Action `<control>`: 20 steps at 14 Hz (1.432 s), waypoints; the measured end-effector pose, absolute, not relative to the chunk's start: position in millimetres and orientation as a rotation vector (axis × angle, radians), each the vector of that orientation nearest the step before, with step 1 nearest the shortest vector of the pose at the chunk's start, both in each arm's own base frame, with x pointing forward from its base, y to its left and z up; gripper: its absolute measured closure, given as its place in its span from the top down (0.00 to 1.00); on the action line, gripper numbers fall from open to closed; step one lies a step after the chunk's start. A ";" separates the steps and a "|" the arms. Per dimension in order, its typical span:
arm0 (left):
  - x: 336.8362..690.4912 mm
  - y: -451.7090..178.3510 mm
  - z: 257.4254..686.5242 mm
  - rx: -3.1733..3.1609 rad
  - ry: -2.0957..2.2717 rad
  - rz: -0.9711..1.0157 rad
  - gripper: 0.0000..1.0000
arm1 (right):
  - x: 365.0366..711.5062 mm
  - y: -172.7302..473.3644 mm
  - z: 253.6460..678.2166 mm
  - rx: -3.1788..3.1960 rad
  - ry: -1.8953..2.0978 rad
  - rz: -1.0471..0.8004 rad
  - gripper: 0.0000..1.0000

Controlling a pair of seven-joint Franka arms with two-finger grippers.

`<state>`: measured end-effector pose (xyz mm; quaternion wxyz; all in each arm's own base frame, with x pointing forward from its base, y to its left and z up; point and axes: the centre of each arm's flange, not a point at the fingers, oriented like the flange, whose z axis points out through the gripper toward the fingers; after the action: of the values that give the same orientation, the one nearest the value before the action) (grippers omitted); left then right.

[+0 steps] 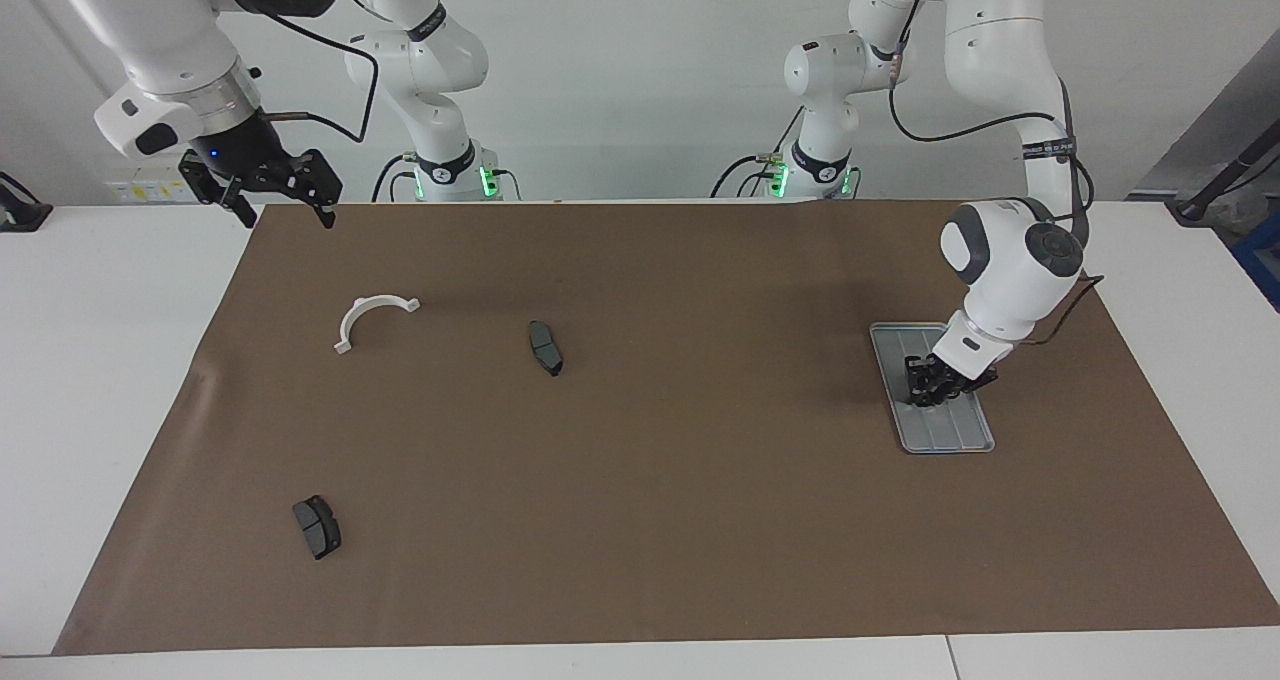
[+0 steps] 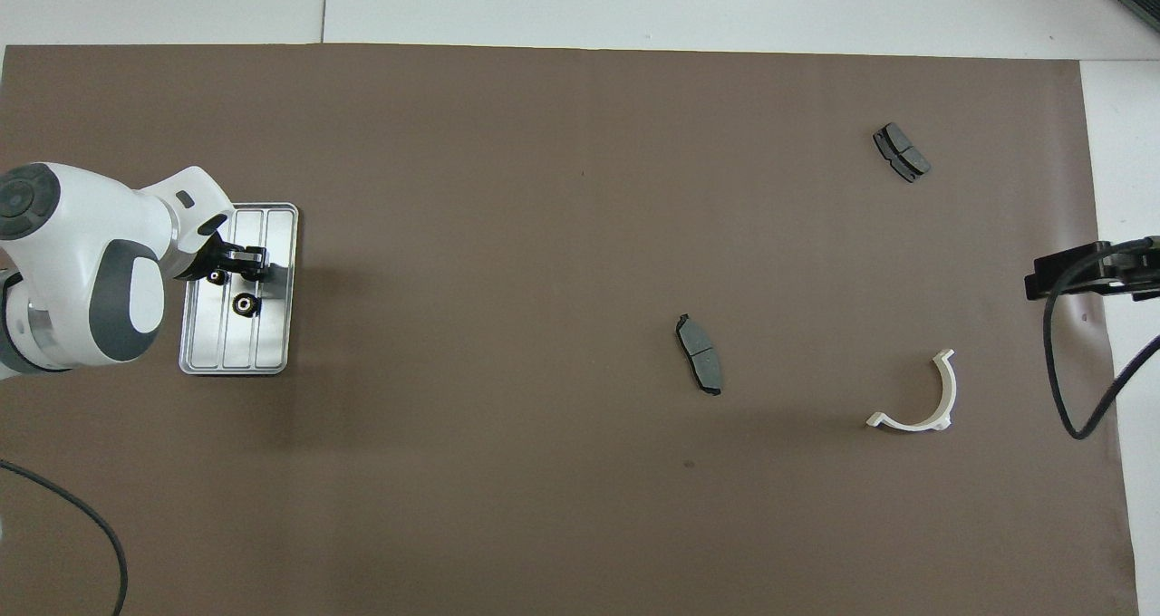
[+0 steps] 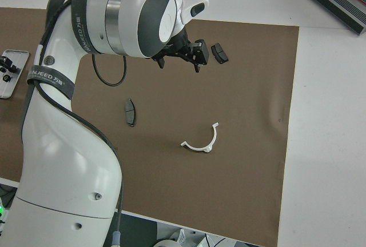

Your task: Place bearing gear from tray to pile

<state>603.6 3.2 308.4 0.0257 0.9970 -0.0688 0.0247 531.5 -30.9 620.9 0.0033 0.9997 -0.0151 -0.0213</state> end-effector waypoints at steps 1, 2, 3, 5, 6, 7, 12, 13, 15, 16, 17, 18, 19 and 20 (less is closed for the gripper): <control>603.6 3.2 308.4 3.082 -0.213 0.076 0.36 | 531.5 -30.9 620.9 3.134 -0.047 -0.067 1.00; 603.6 3.2 308.4 3.082 -0.213 0.076 0.36 | 531.5 -30.9 620.9 3.134 -0.047 -0.067 1.00; 603.6 3.1 308.4 3.082 -0.213 0.076 0.35 | 531.5 -30.9 620.9 3.134 -0.047 -0.067 1.00; 603.6 3.2 308.5 3.082 -0.213 0.076 0.35 | 531.5 -30.9 620.9 3.134 -0.047 -0.067 1.00; 603.6 3.2 308.5 3.082 -0.213 0.076 0.35 | 531.5 -30.9 620.9 3.134 -0.047 -0.067 1.00; 603.6 3.2 308.5 3.082 -0.213 0.077 0.35 | 531.5 -30.9 620.9 3.134 -0.047 -0.067 1.00; 603.5 3.2 308.6 3.082 -0.213 0.076 0.35 | 531.5 -30.9 620.9 3.134 -0.047 -0.067 1.00; 603.5 3.2 308.6 3.082 -0.213 0.076 0.35 | 531.5 -30.9 620.9 3.134 -0.047 -0.067 1.00; 603.5 3.2 308.6 3.082 -0.213 0.076 0.35 | 531.5 -30.9 620.9 3.134 -0.047 -0.067 1.00; 603.7 3.2 308.9 3.082 -0.213 0.077 0.35 | 531.5 -30.9 620.9 3.134 -0.047 -0.067 1.00; 604.4 3.2 310.0 3.082 -0.213 0.080 0.35 | 531.5 -30.9 620.9 3.134 -0.047 -0.067 1.00; 605.7 3.1 311.9 3.082 -0.214 0.085 0.35 | 531.5 -30.9 620.9 3.134 -0.047 -0.067 1.00; 608.0 2.4 316.0 3.081 -0.216 0.089 0.35 | 531.5 -30.9 620.9 3.134 -0.047 -0.067 1.00; 611.8 0.8 323.1 3.080 -0.221 0.088 0.35 | 531.5 -30.9 620.9 3.134 -0.047 -0.067 1.00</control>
<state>611.8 0.8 323.1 0.0263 0.9967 -0.0717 0.0285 531.5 -30.9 620.9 0.0033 0.9997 -0.0151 -0.0213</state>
